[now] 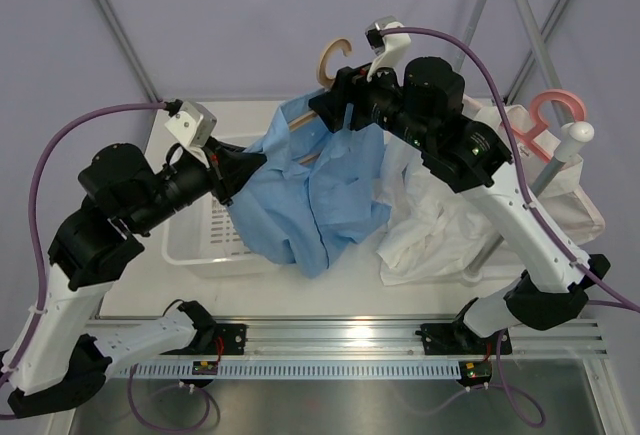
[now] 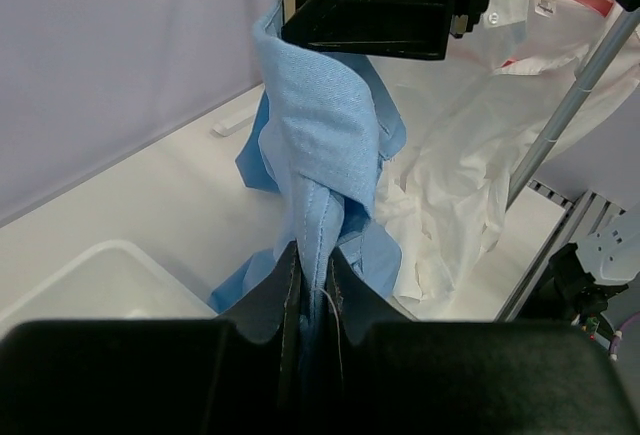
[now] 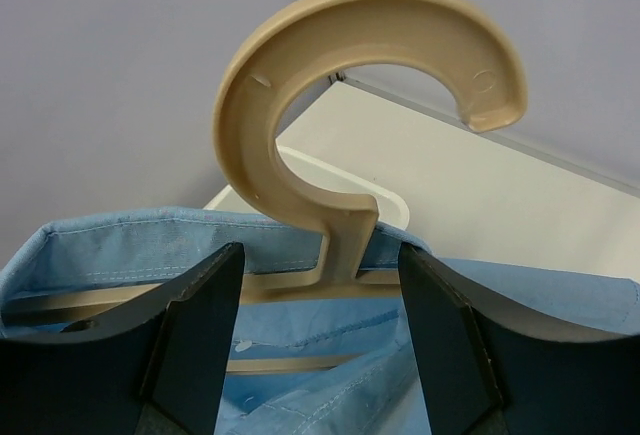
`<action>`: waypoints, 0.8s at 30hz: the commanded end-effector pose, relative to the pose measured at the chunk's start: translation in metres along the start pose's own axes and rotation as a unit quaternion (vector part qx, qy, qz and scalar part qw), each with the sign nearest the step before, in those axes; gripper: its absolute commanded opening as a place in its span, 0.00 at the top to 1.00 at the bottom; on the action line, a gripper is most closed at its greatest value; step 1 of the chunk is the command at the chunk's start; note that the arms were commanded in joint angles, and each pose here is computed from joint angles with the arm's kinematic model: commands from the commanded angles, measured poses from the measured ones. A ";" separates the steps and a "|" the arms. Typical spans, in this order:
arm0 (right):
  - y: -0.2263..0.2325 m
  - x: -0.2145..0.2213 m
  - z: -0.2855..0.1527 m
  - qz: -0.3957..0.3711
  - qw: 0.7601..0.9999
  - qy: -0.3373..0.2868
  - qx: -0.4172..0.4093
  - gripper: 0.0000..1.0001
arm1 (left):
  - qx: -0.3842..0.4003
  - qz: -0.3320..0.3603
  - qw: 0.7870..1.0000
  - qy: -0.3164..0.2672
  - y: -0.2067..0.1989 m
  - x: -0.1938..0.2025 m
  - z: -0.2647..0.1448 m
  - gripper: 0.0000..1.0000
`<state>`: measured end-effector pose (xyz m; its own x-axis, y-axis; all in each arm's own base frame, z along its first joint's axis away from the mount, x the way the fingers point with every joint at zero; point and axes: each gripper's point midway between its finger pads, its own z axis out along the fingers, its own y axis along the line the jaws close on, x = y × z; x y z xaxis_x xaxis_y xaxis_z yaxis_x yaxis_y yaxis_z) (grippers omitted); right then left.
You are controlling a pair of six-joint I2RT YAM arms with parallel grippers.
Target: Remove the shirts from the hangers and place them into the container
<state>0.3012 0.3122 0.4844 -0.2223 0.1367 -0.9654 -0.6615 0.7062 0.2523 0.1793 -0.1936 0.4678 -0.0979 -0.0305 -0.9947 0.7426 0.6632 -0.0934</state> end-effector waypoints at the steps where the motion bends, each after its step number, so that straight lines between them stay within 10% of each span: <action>1: -0.001 -0.027 -0.010 0.001 0.999 -0.046 -0.006 0.29 | 0.041 -0.001 0.997 -0.071 -0.018 -0.037 -0.015 1.00; 6: 0.000 -0.028 -0.013 0.006 0.999 -0.052 -0.007 0.54 | 0.053 -0.003 0.996 -0.073 -0.022 -0.036 -0.015 1.00; 11: 0.001 -0.023 -0.012 0.007 0.999 -0.049 -0.015 0.53 | 0.061 -0.005 0.995 -0.078 -0.025 -0.036 -0.017 1.00; 15: 0.002 -0.021 -0.010 0.011 0.999 -0.045 -0.016 0.99 | 0.062 -0.008 0.995 -0.079 -0.025 -0.037 -0.016 1.00; 19: 0.001 -0.024 -0.014 0.010 0.999 -0.045 -0.011 1.00 | 0.044 -0.011 0.997 -0.068 -0.019 -0.031 -0.015 0.97; 24: -0.011 -0.037 -0.022 -0.003 0.998 -0.053 0.028 1.00 | 0.010 -0.015 0.999 -0.037 -0.006 -0.013 -0.015 0.69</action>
<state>0.3018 0.3043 0.4841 -0.2193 0.1628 -0.9620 -0.6479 0.7129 0.2684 0.1678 -0.1932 0.4691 -0.1088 -0.0653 -0.9919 0.7637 0.6333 -0.1254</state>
